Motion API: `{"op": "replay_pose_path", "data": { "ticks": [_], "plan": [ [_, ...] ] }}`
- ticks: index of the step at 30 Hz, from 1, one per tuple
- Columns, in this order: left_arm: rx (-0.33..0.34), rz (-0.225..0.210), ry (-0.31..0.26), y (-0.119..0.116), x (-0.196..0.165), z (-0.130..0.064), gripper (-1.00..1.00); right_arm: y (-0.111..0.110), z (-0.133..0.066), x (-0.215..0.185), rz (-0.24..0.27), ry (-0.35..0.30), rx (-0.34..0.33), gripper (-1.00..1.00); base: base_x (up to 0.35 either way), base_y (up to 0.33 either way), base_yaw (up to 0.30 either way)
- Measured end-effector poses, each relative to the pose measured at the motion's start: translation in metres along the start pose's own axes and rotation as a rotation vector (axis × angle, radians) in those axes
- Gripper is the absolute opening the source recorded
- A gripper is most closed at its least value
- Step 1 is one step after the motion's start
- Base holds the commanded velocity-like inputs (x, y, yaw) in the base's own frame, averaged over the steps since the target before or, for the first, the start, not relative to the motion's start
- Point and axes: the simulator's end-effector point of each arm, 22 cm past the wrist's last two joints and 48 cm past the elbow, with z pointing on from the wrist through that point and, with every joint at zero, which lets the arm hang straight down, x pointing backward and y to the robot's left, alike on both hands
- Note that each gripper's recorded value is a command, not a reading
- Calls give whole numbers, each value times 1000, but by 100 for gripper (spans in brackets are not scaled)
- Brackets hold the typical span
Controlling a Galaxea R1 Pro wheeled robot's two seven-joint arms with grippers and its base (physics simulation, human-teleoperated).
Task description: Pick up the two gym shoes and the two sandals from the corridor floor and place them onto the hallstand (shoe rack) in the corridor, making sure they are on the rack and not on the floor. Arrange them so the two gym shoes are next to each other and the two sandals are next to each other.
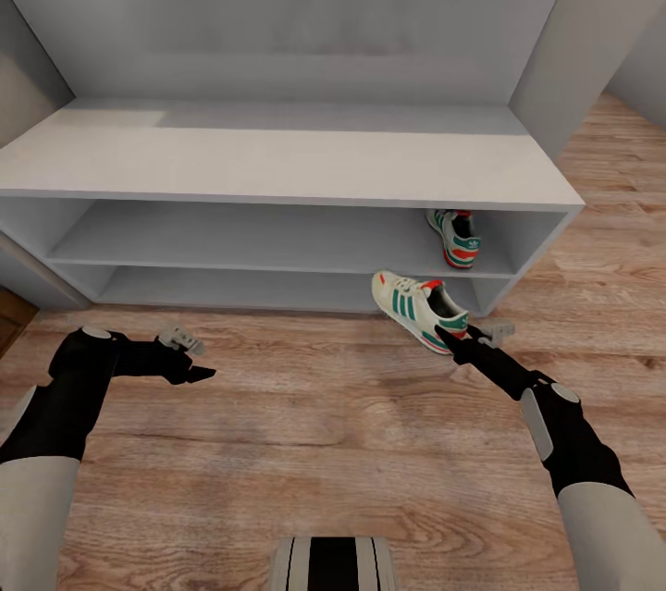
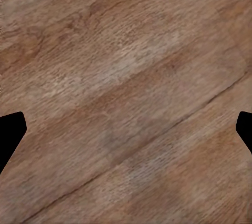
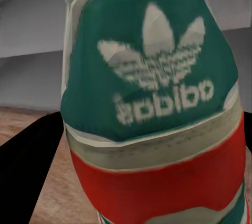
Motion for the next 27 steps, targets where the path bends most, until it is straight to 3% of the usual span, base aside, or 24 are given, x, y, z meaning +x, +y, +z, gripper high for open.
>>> {"op": "replay_pose_path", "data": {
  "ticks": [10, 16, 22, 24, 27],
  "plan": [
    [-1, -42, 18, -15, 7, 29, 100, -3, -6, -15, -28, -35, 21, -100, 0, 0, 0],
    [-18, -52, 8, -24, 1, 42, 100, -24, -8, -28, -16, -67, 117, -100, 0, 0, 0],
    [-20, -54, 5, -27, -1, 45, 100, -28, -4, -34, -15, -74, 138, -100, 0, 0, 0],
    [-20, -54, 5, -28, -2, 46, 100, -39, -4, -40, -14, -86, 195, -100, 0, 0, 0],
    [-21, -54, 5, -28, -2, 46, 100, -46, -1, -45, -13, -92, 226, -100, 0, 0, 0]
  ]
}}
